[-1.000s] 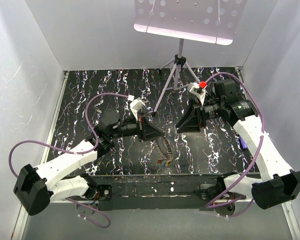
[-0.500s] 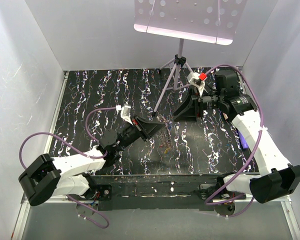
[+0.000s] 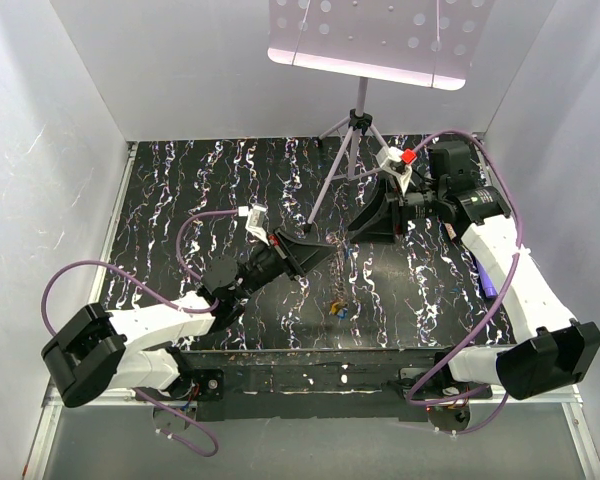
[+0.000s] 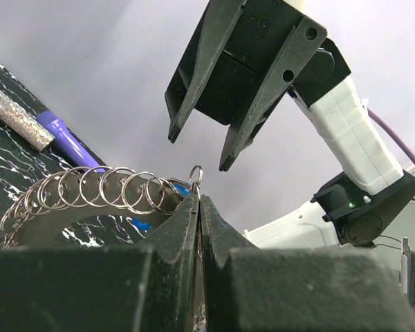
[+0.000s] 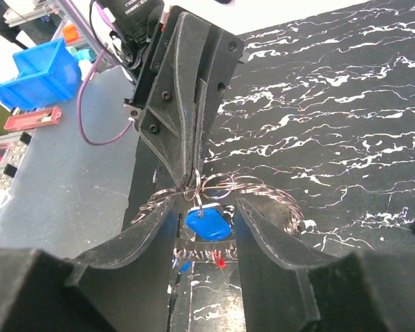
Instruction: Put the keys on the keyring
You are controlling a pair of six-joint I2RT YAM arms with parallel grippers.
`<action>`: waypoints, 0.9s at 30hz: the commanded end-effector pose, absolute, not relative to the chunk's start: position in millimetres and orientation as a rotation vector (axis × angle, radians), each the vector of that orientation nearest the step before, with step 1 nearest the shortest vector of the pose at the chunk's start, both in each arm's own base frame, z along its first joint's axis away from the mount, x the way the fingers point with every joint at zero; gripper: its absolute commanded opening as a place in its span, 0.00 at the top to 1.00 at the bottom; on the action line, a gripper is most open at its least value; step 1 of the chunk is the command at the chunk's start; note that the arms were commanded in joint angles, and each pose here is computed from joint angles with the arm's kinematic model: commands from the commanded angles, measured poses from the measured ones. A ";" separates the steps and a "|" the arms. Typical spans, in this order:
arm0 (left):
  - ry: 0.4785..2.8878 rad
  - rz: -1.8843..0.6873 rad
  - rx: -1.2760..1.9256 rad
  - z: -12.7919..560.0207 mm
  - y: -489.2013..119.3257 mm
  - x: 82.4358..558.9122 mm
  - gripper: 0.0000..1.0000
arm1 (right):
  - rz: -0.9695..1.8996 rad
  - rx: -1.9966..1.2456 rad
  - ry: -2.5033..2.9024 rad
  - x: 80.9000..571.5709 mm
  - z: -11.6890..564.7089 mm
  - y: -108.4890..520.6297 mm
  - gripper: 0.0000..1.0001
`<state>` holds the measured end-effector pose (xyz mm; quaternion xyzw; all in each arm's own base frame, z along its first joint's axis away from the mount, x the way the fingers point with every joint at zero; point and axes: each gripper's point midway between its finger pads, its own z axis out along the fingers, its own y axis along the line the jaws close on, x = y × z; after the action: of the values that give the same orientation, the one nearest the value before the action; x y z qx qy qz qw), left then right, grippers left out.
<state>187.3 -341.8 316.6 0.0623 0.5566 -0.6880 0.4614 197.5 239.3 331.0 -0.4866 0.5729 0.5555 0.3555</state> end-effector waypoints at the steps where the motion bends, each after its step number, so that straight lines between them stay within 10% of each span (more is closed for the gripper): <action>1: 1.303 -1.758 0.182 344.6 -345.2 179.3 1.00 | 1.455 -1.304 1.391 188.5 339.5 237.6 0.53; 27: 1.278 -1.761 0.190 351.6 -342.5 176.7 1.00 | 1.521 -1.285 1.476 184.4 327.8 239.9 0.72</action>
<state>184.3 -348.5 312.3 0.0706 0.5674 -0.6923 0.4403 188.1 238.9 318.4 -0.4826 0.5716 0.5809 0.3209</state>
